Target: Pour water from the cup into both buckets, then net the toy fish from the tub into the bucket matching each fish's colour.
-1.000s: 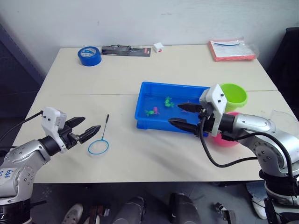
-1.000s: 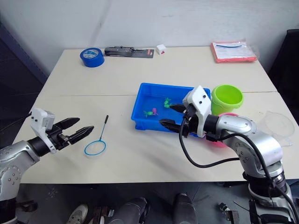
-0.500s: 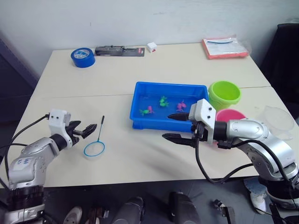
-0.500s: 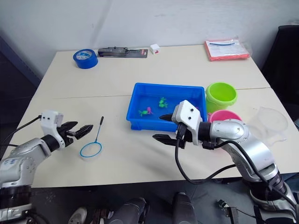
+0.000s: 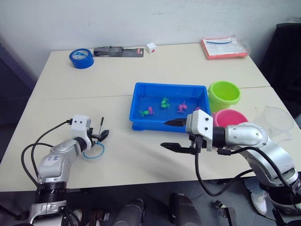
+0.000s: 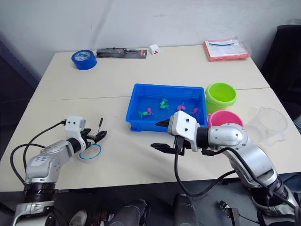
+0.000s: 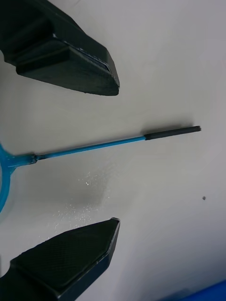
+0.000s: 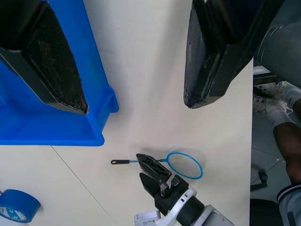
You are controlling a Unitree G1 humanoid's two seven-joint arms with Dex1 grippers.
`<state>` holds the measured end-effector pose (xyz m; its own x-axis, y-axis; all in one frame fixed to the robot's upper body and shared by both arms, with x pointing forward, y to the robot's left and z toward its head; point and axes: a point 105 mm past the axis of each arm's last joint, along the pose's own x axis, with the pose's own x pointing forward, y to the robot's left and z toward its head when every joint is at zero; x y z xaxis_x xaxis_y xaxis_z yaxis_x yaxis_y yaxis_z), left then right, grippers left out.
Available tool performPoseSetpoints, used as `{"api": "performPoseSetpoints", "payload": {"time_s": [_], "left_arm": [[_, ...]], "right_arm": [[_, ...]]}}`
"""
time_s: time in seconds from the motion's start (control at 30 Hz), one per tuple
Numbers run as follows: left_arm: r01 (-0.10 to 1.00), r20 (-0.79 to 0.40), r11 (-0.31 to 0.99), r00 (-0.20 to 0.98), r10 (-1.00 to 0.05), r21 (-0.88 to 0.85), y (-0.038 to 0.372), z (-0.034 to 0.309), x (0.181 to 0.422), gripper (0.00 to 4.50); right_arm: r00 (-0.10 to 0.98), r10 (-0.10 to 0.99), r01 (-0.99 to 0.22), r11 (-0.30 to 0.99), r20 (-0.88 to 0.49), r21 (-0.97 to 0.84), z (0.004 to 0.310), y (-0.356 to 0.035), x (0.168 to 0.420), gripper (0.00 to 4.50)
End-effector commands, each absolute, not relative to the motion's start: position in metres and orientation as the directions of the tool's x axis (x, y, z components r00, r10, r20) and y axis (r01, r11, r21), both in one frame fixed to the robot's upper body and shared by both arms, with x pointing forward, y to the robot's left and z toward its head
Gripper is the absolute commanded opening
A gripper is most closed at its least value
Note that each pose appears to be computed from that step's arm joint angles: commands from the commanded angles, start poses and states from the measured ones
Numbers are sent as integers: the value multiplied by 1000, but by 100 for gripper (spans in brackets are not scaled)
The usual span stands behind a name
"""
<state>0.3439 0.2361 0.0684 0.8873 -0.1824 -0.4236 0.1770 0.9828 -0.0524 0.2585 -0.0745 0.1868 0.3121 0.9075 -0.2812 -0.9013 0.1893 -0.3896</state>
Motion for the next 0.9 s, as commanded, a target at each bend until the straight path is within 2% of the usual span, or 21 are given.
{"api": "performPoseSetpoints", "payload": {"time_s": [0.03,0.2,0.3,0.4,0.57,0.6,0.9], "left_arm": [[166,-437,986,886,-153,-9,232,70,348,450],[96,-484,995,871,-81,7,237,62,349,450],[89,-515,995,855,-60,33,238,56,346,371],[90,-518,995,853,-56,40,238,54,344,255],[82,-525,995,850,-42,52,242,53,344,26],[81,-526,995,850,-41,53,243,53,344,12],[58,-501,997,865,-20,60,252,58,346,12]], "right_arm": [[293,920,-888,163,-258,-429,195,-70,251,445],[300,919,-888,171,-256,-427,196,-70,250,445],[304,918,-888,176,-256,-425,197,-70,249,450],[305,916,-891,179,-259,-418,196,-70,249,450],[304,915,-893,177,-265,-413,194,-71,248,450],[304,915,-893,177,-265,-413,194,-71,248,450],[311,911,-892,180,-272,-416,192,-73,251,450]]}}
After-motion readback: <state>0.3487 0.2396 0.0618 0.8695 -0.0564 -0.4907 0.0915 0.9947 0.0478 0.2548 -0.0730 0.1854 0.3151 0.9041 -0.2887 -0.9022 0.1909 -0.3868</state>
